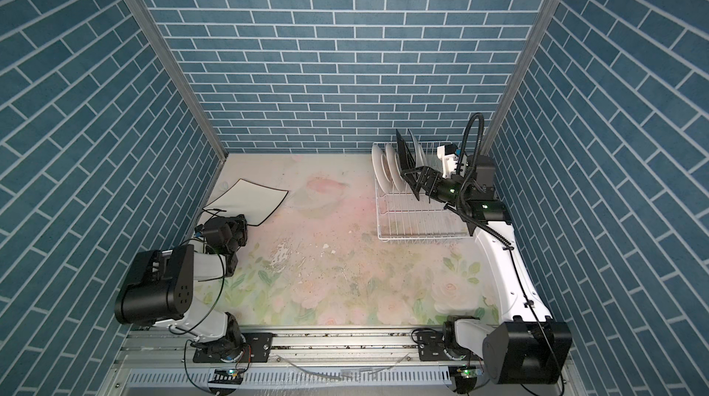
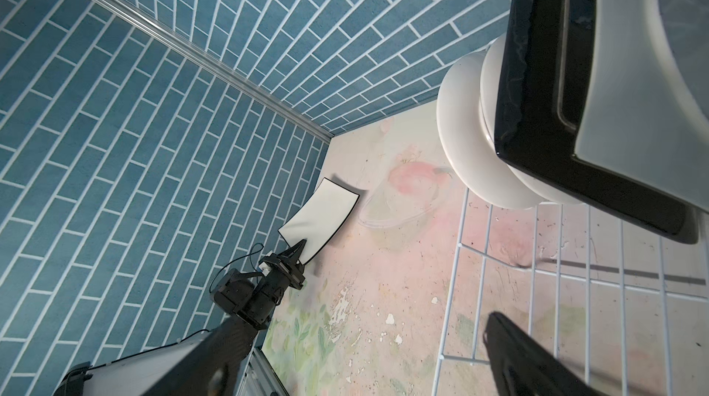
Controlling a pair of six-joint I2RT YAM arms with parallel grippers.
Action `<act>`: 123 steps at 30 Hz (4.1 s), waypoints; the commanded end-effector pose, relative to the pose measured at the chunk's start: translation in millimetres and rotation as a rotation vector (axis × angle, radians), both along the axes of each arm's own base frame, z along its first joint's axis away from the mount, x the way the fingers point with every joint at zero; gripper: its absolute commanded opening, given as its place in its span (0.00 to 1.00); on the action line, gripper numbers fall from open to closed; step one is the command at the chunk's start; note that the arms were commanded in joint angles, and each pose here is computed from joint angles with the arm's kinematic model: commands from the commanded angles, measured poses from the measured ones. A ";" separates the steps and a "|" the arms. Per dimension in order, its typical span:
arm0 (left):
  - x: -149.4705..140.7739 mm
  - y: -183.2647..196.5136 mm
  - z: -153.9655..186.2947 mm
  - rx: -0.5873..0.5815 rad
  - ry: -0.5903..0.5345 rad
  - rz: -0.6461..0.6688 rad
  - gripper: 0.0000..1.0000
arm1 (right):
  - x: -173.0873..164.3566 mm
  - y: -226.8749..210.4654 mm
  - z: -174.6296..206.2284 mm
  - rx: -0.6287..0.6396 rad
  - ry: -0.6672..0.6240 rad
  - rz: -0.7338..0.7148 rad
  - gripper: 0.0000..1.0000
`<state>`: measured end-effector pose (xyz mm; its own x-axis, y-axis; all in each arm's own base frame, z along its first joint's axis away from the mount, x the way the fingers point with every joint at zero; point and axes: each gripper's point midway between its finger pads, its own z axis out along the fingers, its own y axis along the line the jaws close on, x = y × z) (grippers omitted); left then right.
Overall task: Unload the plates from the dish rack
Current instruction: Place a plate at the top-left of the table, then rotate a plate at the top-left of the table.
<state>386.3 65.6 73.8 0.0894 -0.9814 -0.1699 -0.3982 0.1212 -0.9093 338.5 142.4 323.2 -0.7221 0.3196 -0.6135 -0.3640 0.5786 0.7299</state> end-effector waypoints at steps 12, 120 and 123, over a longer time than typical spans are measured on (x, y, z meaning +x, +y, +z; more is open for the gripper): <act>42.3 23.6 46.5 -0.044 -0.336 0.109 0.00 | -14.0 -13.0 -9.6 -0.060 -0.006 -0.014 0.98; -72.0 -82.5 86.9 0.219 0.160 -0.446 1.00 | -86.6 -117.9 -18.3 -0.639 0.155 -0.389 0.98; -79.7 -102.4 99.0 0.259 0.132 -0.540 1.00 | -90.2 -119.3 -18.6 -0.684 0.155 -0.388 0.98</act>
